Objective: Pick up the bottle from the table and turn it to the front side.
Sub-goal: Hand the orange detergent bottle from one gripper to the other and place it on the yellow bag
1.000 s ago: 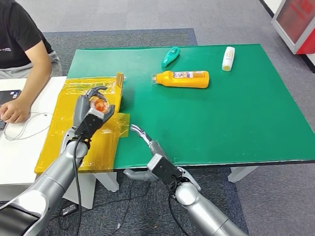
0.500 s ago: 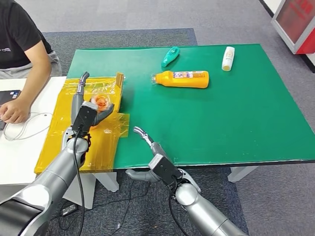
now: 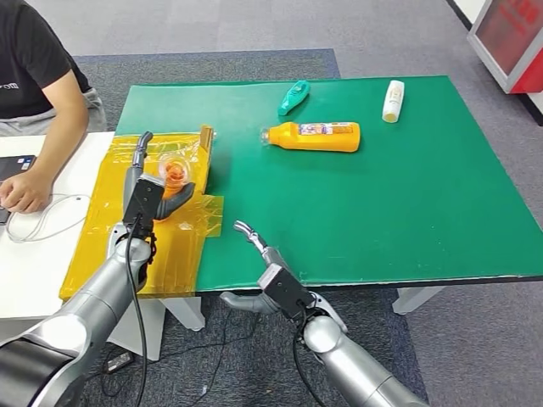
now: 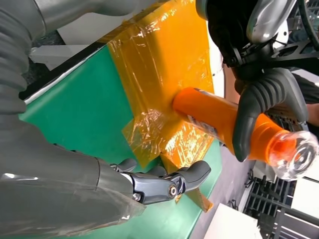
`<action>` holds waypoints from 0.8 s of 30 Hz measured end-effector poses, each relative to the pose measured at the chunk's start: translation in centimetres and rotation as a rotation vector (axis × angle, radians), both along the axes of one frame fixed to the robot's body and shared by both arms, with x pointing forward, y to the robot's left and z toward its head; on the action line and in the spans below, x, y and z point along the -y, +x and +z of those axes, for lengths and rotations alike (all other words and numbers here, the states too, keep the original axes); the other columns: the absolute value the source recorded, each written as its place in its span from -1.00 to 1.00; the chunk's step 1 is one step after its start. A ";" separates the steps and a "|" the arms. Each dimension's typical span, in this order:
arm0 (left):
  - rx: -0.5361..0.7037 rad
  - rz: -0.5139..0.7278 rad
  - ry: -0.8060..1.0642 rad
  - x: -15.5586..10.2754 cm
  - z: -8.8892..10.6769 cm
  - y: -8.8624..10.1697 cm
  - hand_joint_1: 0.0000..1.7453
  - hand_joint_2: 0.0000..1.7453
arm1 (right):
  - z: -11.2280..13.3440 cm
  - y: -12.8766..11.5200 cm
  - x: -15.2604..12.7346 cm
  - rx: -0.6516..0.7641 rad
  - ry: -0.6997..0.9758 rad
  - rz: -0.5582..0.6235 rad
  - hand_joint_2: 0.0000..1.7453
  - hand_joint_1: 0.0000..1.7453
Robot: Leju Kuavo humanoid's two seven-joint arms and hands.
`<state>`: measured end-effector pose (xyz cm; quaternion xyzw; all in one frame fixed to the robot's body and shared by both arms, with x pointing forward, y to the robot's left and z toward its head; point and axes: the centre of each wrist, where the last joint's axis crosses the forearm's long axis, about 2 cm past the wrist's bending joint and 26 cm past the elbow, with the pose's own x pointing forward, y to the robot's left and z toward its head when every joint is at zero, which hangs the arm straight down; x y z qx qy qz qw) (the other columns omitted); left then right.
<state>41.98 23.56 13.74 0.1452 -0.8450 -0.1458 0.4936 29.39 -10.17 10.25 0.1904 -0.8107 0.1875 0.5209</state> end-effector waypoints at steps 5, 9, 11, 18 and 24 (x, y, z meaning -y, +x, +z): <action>-0.020 0.000 -0.009 -0.1 -0.3 0.0 -1.00 1.00 | -0.3 0.0 0.1 -0.011 -0.007 -0.001 1.00 -1.00; -0.035 -0.012 -0.012 -0.2 -0.5 -0.1 -1.00 1.00 | -0.5 0.0 0.2 -0.018 -0.013 -0.002 1.00 -1.00; -0.045 -0.027 -0.019 -0.2 -0.6 -0.1 -1.00 1.00 | -0.6 0.0 0.2 -0.022 -0.015 -0.001 1.00 -1.00; -0.110 -0.164 -0.116 0.4 -0.8 -0.2 -1.00 1.00 | -0.9 0.0 0.3 -0.029 -0.022 0.006 1.00 -1.00; -0.104 -0.354 -0.218 2.1 -0.1 -0.7 -1.00 1.00 | -1.1 -0.1 0.4 -0.017 -0.030 0.018 1.00 -1.00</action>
